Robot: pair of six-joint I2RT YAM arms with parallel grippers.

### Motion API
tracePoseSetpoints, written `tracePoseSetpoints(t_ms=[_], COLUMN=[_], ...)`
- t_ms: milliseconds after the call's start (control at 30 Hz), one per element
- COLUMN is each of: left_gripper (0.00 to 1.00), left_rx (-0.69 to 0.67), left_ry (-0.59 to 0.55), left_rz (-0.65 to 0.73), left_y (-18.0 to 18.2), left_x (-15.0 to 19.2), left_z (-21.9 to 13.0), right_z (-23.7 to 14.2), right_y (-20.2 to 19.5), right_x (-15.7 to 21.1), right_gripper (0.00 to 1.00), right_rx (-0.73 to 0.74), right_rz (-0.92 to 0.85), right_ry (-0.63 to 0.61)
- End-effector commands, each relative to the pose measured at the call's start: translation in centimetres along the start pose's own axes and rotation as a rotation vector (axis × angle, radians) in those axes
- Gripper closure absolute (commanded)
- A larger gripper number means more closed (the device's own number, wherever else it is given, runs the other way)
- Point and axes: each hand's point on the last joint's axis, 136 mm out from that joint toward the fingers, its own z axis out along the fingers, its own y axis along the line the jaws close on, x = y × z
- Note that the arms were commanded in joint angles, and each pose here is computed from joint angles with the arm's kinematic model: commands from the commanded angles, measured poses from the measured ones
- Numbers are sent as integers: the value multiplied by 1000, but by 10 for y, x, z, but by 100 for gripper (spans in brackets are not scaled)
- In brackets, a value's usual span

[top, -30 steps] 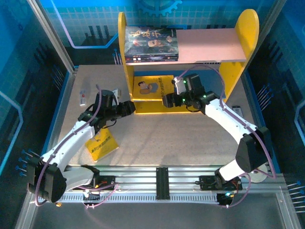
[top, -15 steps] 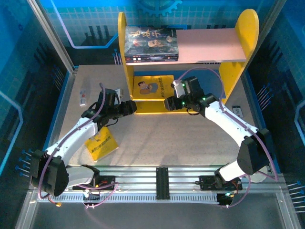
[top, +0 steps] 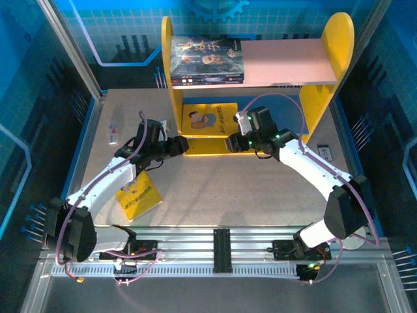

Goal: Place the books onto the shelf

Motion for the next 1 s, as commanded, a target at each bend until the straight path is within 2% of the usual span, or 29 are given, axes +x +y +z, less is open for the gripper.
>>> tracePoseSetpoints(t_ms=[0, 967], left_gripper=[44, 45], left_rx=[34, 26], left_ry=[-23, -17], left_rz=[28, 36], left_y=[-11, -11], left_x=[-14, -18], left_z=[-1, 5], right_z=[4, 25], right_y=[2, -4], right_x=[-3, -19], right_gripper=[38, 41], right_rx=[13, 45], right_rz=[-27, -48], right_ry=[8, 16])
